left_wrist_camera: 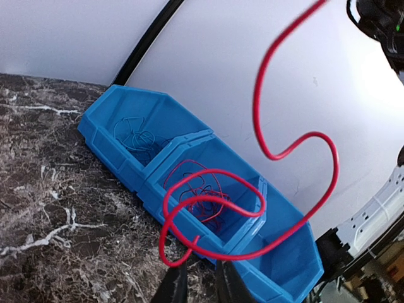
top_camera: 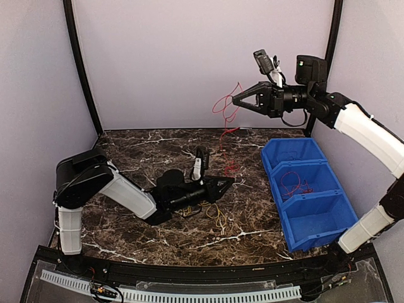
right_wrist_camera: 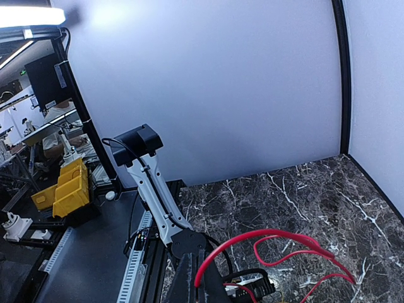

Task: Untangle the cables

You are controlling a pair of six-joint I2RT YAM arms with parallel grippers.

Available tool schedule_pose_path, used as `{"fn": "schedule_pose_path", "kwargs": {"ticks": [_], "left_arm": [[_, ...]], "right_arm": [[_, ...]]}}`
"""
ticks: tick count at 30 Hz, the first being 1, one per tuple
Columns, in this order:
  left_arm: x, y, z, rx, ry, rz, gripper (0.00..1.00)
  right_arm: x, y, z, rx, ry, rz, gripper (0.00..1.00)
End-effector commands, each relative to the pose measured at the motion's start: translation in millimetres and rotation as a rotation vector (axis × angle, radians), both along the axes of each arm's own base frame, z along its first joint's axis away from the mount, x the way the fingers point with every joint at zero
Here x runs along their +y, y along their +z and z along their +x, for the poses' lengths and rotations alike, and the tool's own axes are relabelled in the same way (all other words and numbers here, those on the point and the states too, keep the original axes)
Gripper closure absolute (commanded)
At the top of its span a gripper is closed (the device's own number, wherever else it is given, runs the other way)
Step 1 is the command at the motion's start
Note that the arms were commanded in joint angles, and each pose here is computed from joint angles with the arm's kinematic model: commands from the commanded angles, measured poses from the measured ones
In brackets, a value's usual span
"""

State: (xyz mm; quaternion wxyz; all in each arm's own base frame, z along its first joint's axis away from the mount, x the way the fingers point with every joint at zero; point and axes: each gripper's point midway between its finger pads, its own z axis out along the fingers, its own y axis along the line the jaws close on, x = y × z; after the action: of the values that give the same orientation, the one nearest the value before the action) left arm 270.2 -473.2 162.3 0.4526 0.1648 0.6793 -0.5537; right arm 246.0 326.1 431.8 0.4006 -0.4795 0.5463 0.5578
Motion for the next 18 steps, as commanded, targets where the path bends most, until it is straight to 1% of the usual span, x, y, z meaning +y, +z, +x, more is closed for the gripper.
{"fn": "schedule_pose_path", "kwargs": {"ticks": [1, 4, 6, 11, 18], "left_arm": [[-6.2, 27.1, -8.8, -0.066, -0.062, -0.09, 0.86], [-2.9, 25.5, -9.0, -0.069, -0.052, -0.094, 0.97], [0.4, 22.2, -7.8, -0.062, -0.038, -0.092, 1.0], [3.4, -1.1, -6.9, 0.008, -0.026, -0.049, 1.0], [12.7, -44.5, -21.2, 0.129, -0.065, 0.009, 1.0]], "right_arm": [[-7.5, 15.0, -8.2, -0.053, 0.006, 0.033, 1.0], [-7.7, 15.3, -8.5, -0.055, 0.006, 0.034, 1.0], [-7.9, 16.2, -8.8, -0.057, 0.006, 0.035, 1.0], [-11.7, 32.9, -7.5, -0.097, -0.009, 0.042, 1.0], [-21.0, 75.4, -4.7, -0.222, -0.073, 0.055, 1.0]]}}
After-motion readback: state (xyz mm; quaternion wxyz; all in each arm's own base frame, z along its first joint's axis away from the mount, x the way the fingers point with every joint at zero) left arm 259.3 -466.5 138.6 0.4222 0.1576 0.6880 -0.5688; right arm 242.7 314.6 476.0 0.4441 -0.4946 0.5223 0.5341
